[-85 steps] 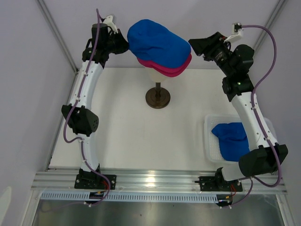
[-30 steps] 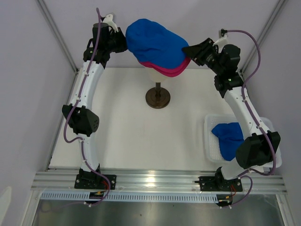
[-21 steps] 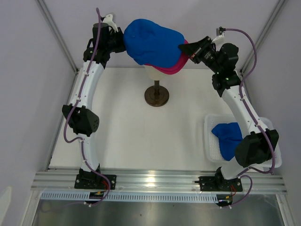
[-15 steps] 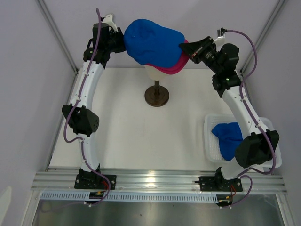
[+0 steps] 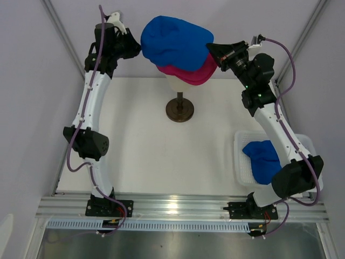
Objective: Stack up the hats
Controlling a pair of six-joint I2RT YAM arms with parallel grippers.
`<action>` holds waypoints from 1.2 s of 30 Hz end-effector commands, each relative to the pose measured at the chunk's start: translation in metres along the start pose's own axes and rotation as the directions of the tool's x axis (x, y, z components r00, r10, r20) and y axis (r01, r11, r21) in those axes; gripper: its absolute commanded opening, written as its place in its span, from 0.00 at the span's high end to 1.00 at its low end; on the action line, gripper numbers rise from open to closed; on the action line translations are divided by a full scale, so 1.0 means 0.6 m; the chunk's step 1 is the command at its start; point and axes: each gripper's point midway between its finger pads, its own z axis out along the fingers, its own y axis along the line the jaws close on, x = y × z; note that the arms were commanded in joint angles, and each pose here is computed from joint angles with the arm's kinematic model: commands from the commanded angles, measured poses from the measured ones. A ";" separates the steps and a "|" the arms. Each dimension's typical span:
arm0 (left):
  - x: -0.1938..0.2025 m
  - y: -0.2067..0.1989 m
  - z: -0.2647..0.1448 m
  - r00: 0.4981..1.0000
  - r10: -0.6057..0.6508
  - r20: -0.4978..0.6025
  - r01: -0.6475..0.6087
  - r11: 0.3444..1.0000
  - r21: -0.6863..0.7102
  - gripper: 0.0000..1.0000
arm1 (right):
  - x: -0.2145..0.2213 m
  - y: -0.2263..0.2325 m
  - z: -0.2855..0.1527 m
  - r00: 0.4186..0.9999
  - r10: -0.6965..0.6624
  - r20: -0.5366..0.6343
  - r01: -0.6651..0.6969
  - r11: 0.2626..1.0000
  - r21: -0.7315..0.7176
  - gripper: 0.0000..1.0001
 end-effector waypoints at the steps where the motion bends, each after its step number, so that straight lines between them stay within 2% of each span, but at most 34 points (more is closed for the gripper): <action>1: -0.082 -0.013 -0.081 0.992 0.043 0.119 -0.045 0.999 0.015 0.73 | -0.029 0.077 -0.022 0.989 0.020 0.146 -0.011 0.998 -0.068 1.00; 9: -0.146 -0.044 -0.123 0.974 0.020 0.223 -0.038 0.996 0.077 0.73 | -0.032 0.073 -0.015 0.977 0.054 0.206 -0.047 0.998 -0.039 1.00; 14: -0.130 -0.051 -0.097 0.982 -0.026 0.189 0.002 0.992 0.128 0.73 | -0.053 0.044 -0.033 0.958 0.060 0.282 -0.067 0.998 0.016 1.00; 16: -0.117 -0.046 -0.080 0.986 -0.032 0.166 0.011 0.992 0.130 0.73 | -0.066 0.023 -0.050 0.939 0.074 0.337 -0.093 0.995 0.039 1.00; 20: -0.095 -0.031 -0.057 0.990 -0.039 0.132 0.025 0.994 0.108 0.73 | -0.081 -0.003 -0.063 0.928 0.071 0.365 -0.107 0.991 0.078 1.00; 28: -0.087 -0.021 -0.029 0.987 -0.052 0.149 0.034 0.992 0.119 0.68 | -0.051 -0.081 -0.063 0.969 0.067 0.237 -0.112 0.977 0.180 1.00; 33: -0.099 -0.056 -0.015 0.979 -0.118 0.166 0.073 0.965 0.253 0.67 | -0.038 -0.131 -0.056 0.987 0.083 0.140 -0.114 0.968 0.223 1.00; 36: -0.104 -0.070 -0.009 0.976 -0.137 0.167 0.081 0.950 0.303 0.60 | -0.035 -0.152 -0.049 0.992 0.084 0.092 -0.105 0.964 0.245 1.00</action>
